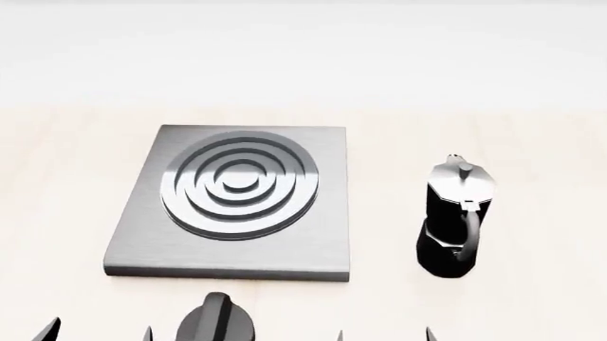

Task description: Put the moka pot on the stove.

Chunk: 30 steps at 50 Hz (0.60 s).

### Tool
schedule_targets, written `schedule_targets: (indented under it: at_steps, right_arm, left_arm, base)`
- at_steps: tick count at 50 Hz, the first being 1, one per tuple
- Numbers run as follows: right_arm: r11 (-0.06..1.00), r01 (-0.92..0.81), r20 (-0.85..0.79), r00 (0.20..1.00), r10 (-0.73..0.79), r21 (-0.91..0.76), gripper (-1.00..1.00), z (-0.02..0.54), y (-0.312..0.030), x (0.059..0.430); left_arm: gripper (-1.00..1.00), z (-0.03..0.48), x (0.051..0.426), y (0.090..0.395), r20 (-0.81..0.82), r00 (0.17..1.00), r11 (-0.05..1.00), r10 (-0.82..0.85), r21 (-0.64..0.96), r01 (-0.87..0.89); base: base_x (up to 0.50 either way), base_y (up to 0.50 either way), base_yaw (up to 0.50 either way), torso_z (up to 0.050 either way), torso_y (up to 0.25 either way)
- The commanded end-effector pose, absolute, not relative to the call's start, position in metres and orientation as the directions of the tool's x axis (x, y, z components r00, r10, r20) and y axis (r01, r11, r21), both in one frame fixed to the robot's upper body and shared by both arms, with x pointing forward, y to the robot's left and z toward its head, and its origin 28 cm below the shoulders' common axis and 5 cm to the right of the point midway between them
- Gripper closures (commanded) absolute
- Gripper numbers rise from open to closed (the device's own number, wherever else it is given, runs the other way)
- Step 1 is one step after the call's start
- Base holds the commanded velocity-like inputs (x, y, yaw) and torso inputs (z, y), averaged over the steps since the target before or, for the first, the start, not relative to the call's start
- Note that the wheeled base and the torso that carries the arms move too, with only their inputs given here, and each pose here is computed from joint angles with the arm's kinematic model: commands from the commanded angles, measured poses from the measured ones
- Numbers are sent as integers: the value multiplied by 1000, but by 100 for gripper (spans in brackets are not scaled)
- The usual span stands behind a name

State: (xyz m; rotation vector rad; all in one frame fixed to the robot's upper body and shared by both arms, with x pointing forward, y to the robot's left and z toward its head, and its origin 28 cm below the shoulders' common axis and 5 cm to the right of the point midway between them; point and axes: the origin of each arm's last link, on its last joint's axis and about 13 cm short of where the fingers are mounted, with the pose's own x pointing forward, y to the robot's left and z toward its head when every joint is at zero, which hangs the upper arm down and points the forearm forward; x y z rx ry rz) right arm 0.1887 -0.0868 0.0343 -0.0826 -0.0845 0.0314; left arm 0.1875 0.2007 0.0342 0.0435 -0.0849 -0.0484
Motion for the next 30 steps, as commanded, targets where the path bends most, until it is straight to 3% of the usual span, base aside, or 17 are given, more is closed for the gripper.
schedule_targets:
  at_steps: [1,30]
  right_arm:
    - [997,-29,87,996,36,-76,-100,33,-87,190]
    - [997,-30,84,996,36,-71,-100,34,-88,192]
  left_arm:
    - [-100,33,191,203,93,995,999,-46,23,44]
    - [-100,31,195,203,85,995,999,-42,21,41]
  base:
    - [0,59,0,0,0]
    - [0,59,0,0,0]
